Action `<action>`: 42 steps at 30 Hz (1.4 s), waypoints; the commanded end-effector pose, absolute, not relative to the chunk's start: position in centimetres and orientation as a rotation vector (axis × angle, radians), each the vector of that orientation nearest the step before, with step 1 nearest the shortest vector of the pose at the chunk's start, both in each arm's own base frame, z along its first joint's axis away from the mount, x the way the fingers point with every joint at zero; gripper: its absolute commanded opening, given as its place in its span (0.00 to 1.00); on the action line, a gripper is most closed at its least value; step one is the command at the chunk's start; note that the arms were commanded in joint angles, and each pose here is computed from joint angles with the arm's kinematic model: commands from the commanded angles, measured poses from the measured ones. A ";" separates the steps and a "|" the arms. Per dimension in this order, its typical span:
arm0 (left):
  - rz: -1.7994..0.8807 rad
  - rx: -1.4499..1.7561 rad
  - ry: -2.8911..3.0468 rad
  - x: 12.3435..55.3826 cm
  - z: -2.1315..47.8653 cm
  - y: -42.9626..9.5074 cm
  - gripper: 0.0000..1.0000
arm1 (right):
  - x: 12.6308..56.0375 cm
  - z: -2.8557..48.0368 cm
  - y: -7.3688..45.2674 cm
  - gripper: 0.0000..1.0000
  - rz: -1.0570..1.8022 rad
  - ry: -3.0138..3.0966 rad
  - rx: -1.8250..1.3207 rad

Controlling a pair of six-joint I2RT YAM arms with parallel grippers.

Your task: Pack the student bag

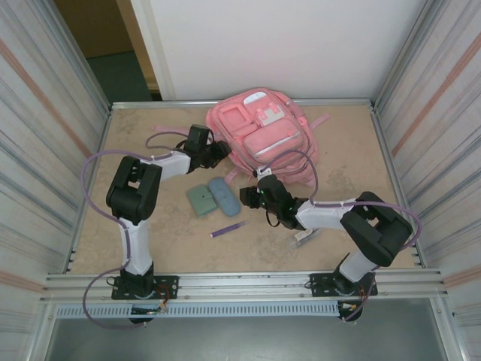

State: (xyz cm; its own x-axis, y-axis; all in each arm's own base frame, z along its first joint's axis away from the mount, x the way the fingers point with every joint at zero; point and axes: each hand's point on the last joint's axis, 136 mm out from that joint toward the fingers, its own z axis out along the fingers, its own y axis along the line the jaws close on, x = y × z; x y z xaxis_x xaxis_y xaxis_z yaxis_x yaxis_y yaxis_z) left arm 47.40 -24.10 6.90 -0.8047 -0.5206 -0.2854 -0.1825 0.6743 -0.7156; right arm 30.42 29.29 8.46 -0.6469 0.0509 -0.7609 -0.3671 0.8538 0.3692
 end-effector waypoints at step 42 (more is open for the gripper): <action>-1.135 -0.444 2.350 42.7 16.2 -28.4 0.00 | 31.6 10.3 24.0 0.56 0.598 2.498 0.038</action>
State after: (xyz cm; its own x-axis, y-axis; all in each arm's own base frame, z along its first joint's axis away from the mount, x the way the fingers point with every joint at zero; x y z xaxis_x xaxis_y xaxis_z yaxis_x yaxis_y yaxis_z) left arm 42.92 -26.76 13.20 -0.8179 -0.5041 -0.2774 -0.1535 0.6558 -0.7391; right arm 32.39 24.94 10.39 -0.8210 0.1859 -0.5399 -0.1020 0.8826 0.4590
